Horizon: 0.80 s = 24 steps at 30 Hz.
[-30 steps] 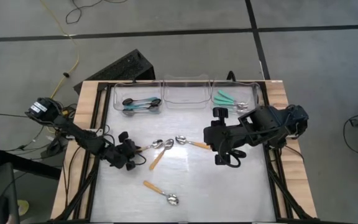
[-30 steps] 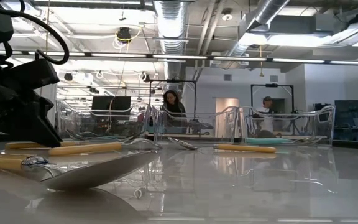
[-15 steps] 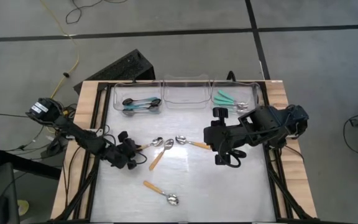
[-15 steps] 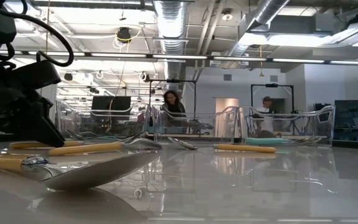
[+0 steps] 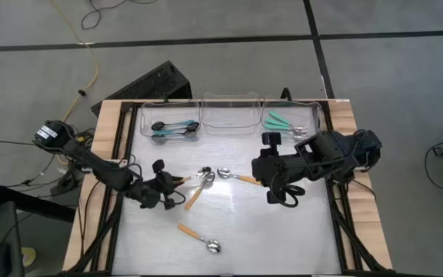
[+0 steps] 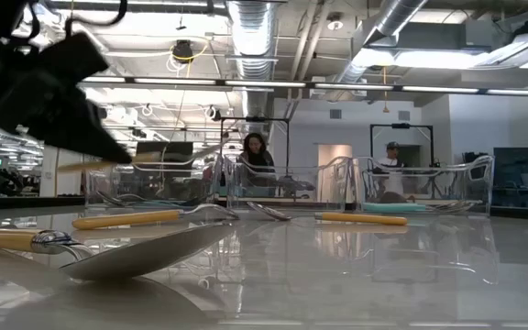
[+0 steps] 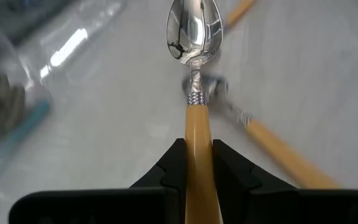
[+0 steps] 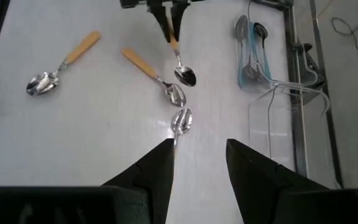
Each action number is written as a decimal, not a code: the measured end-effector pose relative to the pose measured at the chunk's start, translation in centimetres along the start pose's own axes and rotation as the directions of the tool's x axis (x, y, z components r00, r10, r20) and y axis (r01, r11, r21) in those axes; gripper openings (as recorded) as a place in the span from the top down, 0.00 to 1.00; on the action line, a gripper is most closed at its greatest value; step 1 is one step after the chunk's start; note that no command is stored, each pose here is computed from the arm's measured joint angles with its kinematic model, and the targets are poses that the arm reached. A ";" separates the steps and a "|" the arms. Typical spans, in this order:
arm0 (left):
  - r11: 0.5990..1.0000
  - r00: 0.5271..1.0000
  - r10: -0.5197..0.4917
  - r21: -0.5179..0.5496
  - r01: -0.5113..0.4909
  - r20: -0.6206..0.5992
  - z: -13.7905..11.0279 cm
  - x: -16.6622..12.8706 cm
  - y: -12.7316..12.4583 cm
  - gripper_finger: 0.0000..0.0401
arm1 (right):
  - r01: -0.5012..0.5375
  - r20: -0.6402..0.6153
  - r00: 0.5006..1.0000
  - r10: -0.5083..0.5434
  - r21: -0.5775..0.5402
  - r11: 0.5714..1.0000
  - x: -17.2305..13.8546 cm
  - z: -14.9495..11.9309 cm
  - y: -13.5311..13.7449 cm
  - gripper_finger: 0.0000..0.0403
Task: Sort silverware by color (type)
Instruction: Put the middle left yellow spoon into the top center transparent bin
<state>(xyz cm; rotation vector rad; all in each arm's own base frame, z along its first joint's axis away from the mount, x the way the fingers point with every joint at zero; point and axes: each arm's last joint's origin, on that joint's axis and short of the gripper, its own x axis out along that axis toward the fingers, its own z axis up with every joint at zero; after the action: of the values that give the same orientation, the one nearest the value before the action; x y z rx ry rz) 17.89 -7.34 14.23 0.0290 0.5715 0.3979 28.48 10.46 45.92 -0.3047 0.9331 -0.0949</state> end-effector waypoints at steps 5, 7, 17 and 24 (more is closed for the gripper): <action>0.999 0.997 0.000 0.050 -0.004 0.072 2.4 -0.7 0.7 0.91 | -0.009 0.068 0.998 0.007 0.026 1.000 -3.0 -1.4 -1.1 0.58; 0.998 0.994 -0.004 0.059 -0.002 0.107 3.3 -1.2 1.1 0.91 | 0.012 0.088 0.996 -0.017 0.055 0.998 -4.5 -2.9 -1.8 0.59; 0.999 0.968 -0.003 0.043 -0.008 0.249 5.6 -3.9 3.7 0.99 | 0.147 0.124 0.962 -0.243 0.515 0.845 -6.3 -15.6 -5.1 0.63; 0.999 0.962 -0.026 0.051 0.013 0.272 6.0 -4.5 4.4 0.99 | -0.057 0.334 0.926 -0.174 0.581 0.812 -1.0 -18.6 -2.7 0.63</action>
<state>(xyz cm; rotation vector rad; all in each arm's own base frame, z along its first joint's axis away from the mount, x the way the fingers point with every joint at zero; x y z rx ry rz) 16.07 -4.45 22.18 0.1235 0.3086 0.3531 13.09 4.00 37.11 0.2236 0.4732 -0.3642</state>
